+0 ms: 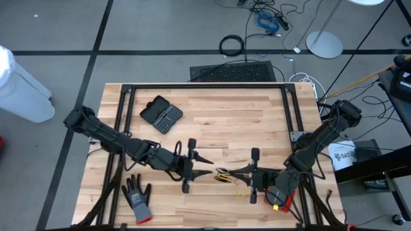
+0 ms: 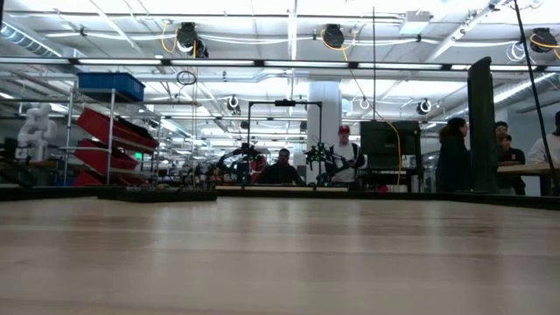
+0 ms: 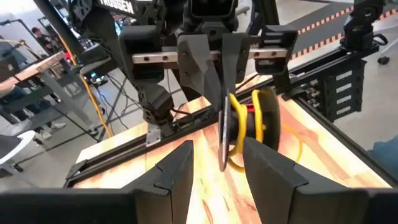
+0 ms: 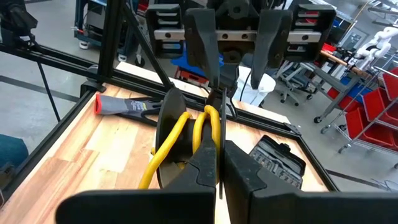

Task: Coil cords
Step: Coil the yellow wire onto the spool

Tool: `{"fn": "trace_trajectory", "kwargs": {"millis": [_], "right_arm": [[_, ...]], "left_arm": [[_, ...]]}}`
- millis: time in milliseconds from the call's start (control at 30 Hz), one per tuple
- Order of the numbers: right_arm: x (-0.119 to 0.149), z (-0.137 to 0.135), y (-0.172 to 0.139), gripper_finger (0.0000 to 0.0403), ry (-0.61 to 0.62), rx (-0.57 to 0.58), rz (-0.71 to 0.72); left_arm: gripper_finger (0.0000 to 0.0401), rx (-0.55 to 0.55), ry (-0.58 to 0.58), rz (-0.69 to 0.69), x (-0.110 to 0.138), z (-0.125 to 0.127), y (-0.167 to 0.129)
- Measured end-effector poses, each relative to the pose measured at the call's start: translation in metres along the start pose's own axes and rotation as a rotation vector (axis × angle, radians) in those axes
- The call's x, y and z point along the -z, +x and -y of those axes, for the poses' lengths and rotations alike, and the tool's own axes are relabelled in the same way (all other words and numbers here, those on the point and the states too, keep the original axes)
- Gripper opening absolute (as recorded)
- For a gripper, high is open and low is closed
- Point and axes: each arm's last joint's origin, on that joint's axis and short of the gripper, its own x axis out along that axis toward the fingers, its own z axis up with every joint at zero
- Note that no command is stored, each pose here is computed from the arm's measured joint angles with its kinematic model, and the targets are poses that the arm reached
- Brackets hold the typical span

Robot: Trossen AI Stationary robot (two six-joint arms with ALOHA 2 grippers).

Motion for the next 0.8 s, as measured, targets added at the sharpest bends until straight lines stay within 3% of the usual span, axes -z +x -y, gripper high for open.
{"fn": "trace_trajectory", "kwargs": {"millis": [800], "right_arm": [[0.000,0.000,0.000,0.0000,0.000,-0.004,0.000]], "left_arm": [[0.0146,0.038,-0.008,0.018,0.008,-0.003,0.013]]}}
